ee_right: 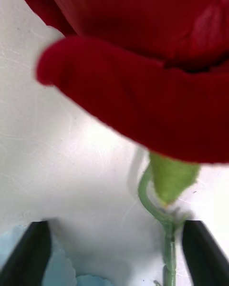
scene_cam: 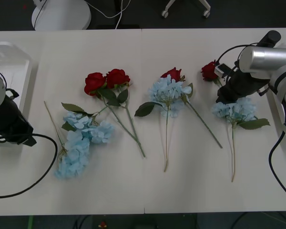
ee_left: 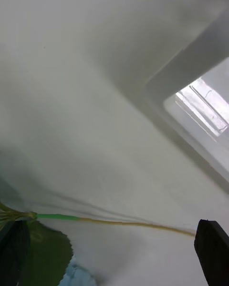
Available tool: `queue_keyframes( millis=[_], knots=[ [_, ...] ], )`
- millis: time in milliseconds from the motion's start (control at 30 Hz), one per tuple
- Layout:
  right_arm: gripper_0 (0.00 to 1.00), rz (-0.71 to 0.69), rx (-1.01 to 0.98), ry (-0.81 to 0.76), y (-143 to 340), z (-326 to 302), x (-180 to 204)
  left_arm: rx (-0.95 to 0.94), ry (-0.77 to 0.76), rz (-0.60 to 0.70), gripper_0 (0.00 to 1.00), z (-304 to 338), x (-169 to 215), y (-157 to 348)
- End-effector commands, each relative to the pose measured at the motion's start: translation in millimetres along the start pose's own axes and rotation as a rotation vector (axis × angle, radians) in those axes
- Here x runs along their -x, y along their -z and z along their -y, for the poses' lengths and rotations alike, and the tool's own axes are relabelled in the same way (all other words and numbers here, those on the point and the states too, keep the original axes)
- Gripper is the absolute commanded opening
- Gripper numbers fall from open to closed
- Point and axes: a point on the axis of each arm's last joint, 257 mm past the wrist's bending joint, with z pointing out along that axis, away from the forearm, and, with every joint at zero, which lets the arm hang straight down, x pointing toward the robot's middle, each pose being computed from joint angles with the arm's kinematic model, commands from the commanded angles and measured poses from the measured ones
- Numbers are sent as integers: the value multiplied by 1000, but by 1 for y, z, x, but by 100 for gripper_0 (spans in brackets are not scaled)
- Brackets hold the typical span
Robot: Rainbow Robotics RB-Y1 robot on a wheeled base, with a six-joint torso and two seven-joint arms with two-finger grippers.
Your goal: Put the red flowers into the right box and the blue flowers into the left box
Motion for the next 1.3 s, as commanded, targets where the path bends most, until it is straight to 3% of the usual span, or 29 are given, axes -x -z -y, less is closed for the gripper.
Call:
queue_keyframes(
  millis=[33, 333, 500, 1000, 1300],
  knots=[
    [32, 40, -12, 4, 13, -10, 36, -27, 1, -19, 100, -4, -30, -7],
    [30, 33, -10, -3, 11, -11, 33, -12, 35, -64, 100, -9, -67, -26],
    [0, 34, -7, -6, 11, -13, 33, -1, 38, -80, 100, -11, -85, -28],
    [0, 63, 54, -39, 14, -28, 44, 29, 24, -23, 100, -52, -83, -57],
    [0, 172, 161, -116, 73, -20, 89, 8, 21, 36, 100, -65, -55, -75]
  ],
)
